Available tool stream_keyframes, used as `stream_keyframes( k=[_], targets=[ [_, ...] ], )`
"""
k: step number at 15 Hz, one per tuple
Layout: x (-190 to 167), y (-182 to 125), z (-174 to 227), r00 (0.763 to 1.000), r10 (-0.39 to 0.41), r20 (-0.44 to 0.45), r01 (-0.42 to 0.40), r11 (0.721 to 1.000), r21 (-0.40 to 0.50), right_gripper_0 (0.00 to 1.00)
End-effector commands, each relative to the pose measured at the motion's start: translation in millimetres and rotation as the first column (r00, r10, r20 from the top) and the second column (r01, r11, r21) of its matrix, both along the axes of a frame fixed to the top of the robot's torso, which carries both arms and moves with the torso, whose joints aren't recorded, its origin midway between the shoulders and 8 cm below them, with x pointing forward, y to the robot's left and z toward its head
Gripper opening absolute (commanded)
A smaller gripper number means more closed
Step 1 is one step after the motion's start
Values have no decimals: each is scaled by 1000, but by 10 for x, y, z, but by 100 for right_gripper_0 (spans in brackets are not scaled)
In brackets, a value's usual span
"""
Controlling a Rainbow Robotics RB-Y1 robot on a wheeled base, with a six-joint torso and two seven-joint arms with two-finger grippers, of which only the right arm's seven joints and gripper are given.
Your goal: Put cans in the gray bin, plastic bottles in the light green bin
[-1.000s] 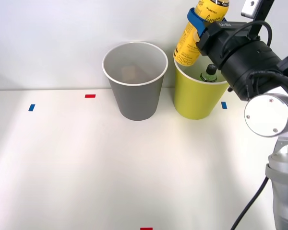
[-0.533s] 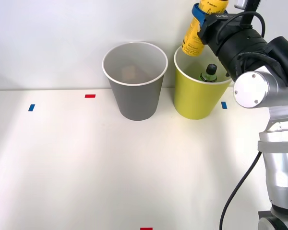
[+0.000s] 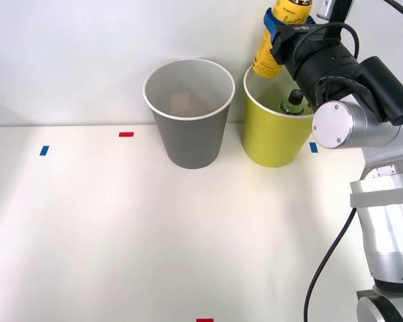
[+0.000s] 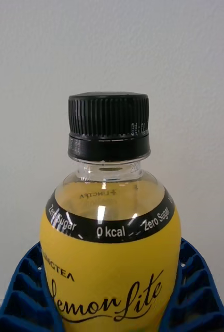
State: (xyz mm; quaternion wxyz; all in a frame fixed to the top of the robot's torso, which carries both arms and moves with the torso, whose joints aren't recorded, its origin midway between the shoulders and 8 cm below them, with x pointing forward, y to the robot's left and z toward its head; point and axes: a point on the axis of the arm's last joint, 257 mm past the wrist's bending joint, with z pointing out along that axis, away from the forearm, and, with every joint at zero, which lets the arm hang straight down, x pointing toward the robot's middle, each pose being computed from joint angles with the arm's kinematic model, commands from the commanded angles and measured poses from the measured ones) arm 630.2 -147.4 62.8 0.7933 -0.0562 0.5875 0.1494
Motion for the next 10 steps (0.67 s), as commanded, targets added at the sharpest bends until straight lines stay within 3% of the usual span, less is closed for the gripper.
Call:
stream_keyframes(
  k=[1,6,10],
  targets=[
    [-2,30,-18,1000,2,0,-2,1000,-21,100],
    [-54,28,-155,1000,3,14,-2,998,-65,100],
    [-502,-91,-526,988,-20,151,12,999,53,100]
  ],
)
